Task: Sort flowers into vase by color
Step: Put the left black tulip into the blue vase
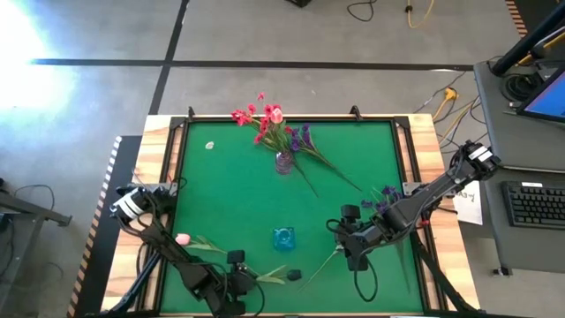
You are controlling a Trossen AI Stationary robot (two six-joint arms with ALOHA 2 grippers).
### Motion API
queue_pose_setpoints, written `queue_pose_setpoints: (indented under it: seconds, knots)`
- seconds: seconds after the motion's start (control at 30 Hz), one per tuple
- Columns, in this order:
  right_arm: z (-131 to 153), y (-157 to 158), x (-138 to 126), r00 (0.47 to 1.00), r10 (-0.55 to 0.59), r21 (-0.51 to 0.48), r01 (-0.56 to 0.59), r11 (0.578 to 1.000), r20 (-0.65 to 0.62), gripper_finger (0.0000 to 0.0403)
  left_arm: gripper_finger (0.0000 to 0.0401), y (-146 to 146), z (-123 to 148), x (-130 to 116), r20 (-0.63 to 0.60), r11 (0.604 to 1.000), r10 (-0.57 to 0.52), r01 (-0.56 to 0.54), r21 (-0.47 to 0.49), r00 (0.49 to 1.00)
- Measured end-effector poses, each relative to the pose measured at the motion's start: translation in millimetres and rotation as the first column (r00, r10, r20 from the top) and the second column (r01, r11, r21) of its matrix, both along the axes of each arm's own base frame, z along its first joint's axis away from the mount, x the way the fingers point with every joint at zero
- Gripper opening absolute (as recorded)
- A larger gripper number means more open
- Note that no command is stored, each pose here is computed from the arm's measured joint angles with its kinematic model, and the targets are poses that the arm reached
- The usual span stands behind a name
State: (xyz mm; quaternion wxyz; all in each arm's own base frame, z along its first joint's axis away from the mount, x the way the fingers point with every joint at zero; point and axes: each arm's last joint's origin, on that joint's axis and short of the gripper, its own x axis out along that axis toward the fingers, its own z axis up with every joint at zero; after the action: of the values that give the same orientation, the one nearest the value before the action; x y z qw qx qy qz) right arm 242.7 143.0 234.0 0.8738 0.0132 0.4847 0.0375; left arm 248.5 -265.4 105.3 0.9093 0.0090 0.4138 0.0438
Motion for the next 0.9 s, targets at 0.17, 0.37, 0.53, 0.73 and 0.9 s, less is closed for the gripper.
queue_pose_setpoints:
  seconds: [0.17, 0.37, 0.53, 0.73, 0.9]
  knots:
    - [0, 0, 0, 1.0, 0.0, 0.0, 0.0, 1.0, 0.001, 0.0221, 0.0003, 2, 5, 0, 0.004, 1.0, -0.012, 0.012, 0.006, 1.0]
    - [0, 0, 0, 1.0, 0.005, -0.003, -0.005, 1.0, 0.002, 0.0221, 0.0, 6, 32, -4, 0.022, 0.998, -0.067, 0.067, 0.013, 0.998]
    - [0, 0, 0, 1.0, 0.012, -0.007, -0.012, 1.0, 0.004, 0.0221, 0.0, 15, 75, -11, 0.09, 0.995, -0.095, 0.096, -0.009, 0.991]
    - [2, 0, 3, 0.997, 0.028, -0.072, -0.023, 0.997, 0.066, 0.0221, 0.0, 30, 131, -23, 0.261, 0.991, -0.128, 0.115, 0.066, 0.957]
    - [5, 4, 16, 0.953, 0.132, -0.167, -0.088, 0.982, 0.274, 0.0221, 0.0, 43, 165, -26, 0.401, 0.971, -0.173, 0.089, 0.221, 0.899]
